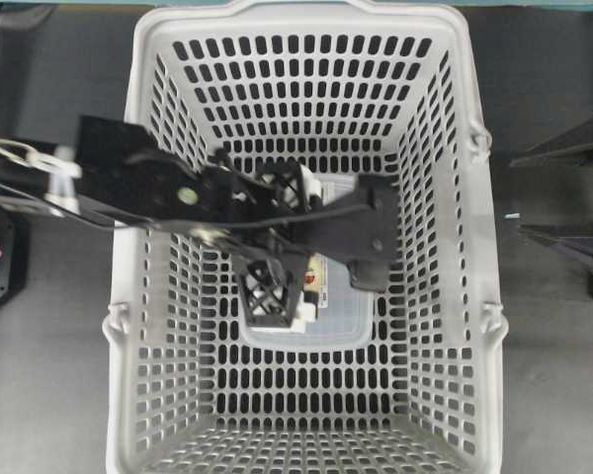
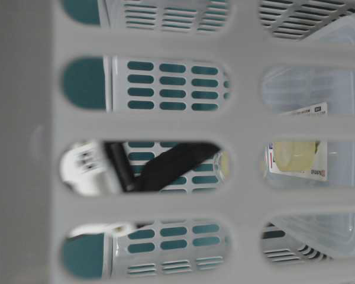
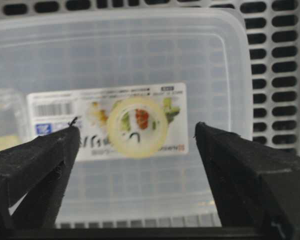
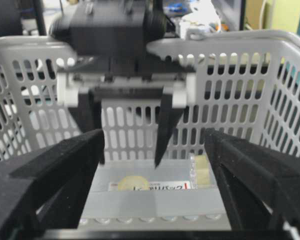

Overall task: Pick up the cellophane tape from the shopping basket with the left arm.
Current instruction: 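Lower the left gripper and close it around the clear tape roll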

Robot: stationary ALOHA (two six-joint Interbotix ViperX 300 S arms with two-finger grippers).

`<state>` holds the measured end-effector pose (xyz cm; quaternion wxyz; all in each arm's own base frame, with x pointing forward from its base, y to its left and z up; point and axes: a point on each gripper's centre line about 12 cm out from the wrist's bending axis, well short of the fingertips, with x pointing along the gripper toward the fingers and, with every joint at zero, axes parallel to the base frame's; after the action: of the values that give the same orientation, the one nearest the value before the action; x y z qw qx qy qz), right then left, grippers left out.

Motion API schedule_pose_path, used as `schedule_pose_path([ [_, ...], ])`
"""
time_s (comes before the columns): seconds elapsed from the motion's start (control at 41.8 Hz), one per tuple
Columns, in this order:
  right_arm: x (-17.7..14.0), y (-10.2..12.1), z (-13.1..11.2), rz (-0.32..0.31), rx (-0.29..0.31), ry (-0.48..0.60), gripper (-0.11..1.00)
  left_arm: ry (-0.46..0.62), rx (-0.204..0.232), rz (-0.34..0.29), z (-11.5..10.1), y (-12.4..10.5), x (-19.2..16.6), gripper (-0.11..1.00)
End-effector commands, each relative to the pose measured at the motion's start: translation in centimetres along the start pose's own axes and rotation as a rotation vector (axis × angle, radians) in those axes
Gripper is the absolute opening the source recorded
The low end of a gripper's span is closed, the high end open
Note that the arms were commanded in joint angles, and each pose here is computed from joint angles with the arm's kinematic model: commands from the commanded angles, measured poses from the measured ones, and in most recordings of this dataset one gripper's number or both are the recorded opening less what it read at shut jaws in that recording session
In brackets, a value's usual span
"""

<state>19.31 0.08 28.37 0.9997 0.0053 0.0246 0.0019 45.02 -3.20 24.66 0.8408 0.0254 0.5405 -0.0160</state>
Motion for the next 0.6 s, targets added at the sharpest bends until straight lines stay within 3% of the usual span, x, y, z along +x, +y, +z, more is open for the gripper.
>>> schedule_pose_path([
  [0.0, 0.1, 0.0, 0.8, 0.001, 0.006, -0.029, 0.78, 0.001, 0.005, 0.001, 0.4, -0.2, 0.5, 0.9],
  [0.574, 0.0, 0.1, 0.5, 0.003, 0.006, -0.026, 0.78, 0.096, 0.013, 0.003, -1.3, -0.1, 4.5, 0.9],
])
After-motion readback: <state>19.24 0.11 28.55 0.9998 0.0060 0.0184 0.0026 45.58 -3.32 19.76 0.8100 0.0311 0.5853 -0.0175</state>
